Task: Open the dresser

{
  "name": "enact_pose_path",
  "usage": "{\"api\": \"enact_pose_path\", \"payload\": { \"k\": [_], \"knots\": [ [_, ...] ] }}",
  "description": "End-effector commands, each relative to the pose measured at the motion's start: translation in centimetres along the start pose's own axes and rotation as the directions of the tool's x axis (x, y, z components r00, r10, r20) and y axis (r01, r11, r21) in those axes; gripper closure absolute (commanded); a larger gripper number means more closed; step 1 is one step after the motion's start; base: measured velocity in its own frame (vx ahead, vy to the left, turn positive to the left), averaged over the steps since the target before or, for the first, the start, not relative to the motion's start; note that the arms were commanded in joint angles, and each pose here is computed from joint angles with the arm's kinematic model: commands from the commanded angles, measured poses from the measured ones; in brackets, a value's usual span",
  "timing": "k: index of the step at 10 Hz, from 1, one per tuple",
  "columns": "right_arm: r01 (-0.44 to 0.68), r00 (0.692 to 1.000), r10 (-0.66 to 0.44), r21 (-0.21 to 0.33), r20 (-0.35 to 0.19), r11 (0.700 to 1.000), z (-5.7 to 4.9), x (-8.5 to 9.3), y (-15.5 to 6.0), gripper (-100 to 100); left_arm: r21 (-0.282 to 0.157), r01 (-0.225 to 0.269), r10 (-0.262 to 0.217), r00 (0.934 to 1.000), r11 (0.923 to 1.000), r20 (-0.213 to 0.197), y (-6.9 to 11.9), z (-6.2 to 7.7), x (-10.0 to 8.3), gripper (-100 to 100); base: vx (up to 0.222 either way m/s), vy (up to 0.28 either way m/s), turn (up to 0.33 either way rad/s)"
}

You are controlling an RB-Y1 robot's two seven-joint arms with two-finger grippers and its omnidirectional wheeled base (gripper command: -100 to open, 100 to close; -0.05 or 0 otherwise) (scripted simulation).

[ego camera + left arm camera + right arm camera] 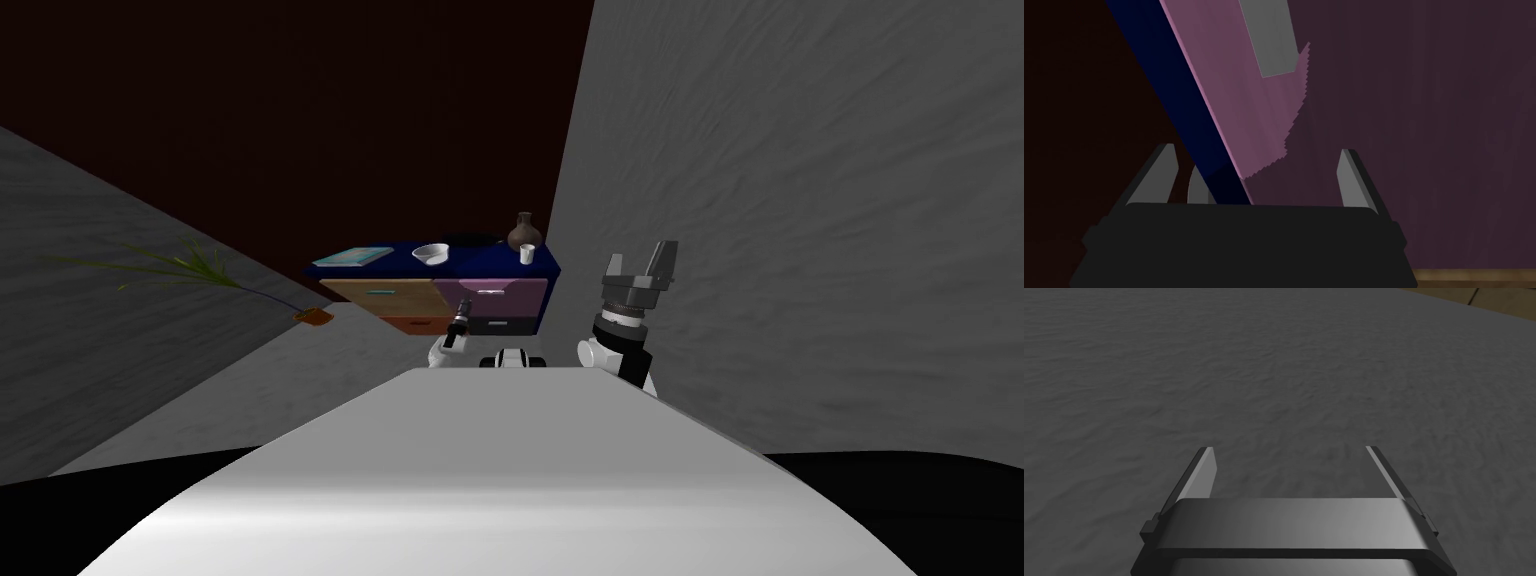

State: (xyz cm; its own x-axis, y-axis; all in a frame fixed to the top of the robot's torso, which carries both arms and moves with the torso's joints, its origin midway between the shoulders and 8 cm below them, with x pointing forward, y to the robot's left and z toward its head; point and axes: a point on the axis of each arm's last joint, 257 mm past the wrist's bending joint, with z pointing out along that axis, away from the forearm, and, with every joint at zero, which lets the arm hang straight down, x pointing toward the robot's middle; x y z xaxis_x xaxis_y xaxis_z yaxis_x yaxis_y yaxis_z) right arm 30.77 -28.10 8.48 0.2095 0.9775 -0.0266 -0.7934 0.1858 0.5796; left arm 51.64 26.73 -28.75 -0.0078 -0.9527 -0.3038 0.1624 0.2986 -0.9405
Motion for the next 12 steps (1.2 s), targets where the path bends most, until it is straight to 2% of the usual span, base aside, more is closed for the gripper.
{"api": "enact_pose_path", "payload": {
  "k": [1,3,6,7,8,9,10,12],
  "knots": [
    [0.000,1.000,0.000,0.000,0.000,1.000,0.0,0.0,0.0,0,-0.033,0.016,-0.017,0.9998,0.9993,-0.006,1.3,-0.2,1.2,-100,0.035,-0.003,-0.002],
    [0.000,1.000,0.000,0.000,0.000,1.000,0.0,0.0,0.0,0,-0.055,0.048,-0.049,0.9988,0.9973,-0.011,2.1,-0.2,3.0,-100,0.028,-0.002,-0.008],
    [0.000,1.000,0.000,0.000,0.000,1.000,0.0,0.0,0.0,0,-0.068,0.098,-0.099,0.9950,0.9929,-0.012,2.2,-0.1,5.6,-100,0.024,0.002,-0.004],
    [0.000,1.000,0.000,0.000,0.000,1.000,0.0,0.0,0.0,0,-0.067,0.090,-0.091,0.9958,0.9937,-0.012,2.1,-0.1,5.2,-100,0.007,-0.001,-0.002],
    [0.000,1.000,0.000,0.000,0.000,1.000,0.0,0.0,0.0,0,-0.067,0.090,-0.091,0.9957,0.9936,-0.011,1.6,1.1,5.1,-100,0.061,-0.006,-0.006],
    [0.000,1.000,0.000,0.000,0.000,1.000,0.0,0.0,0.0,0,-0.064,0.090,-0.091,0.9958,0.9939,-0.011,1.7,0.5,5.1,-100,0.040,-0.003,-0.003],
    [0.000,1.000,0.000,0.000,0.000,1.000,0.0,0.0,0.0,0,-0.066,0.090,-0.091,0.9958,0.9937,-0.011,1.7,0.6,5.1,100,0.006,-0.001,0.001],
    [0.000,1.000,0.000,0.000,0.000,1.000,0.0,0.0,0.0,0,-0.063,0.091,-0.092,0.9957,0.9939,-0.016,1.4,0.9,5.2,100,-0.131,-0.004,0.023]
  ]
}}
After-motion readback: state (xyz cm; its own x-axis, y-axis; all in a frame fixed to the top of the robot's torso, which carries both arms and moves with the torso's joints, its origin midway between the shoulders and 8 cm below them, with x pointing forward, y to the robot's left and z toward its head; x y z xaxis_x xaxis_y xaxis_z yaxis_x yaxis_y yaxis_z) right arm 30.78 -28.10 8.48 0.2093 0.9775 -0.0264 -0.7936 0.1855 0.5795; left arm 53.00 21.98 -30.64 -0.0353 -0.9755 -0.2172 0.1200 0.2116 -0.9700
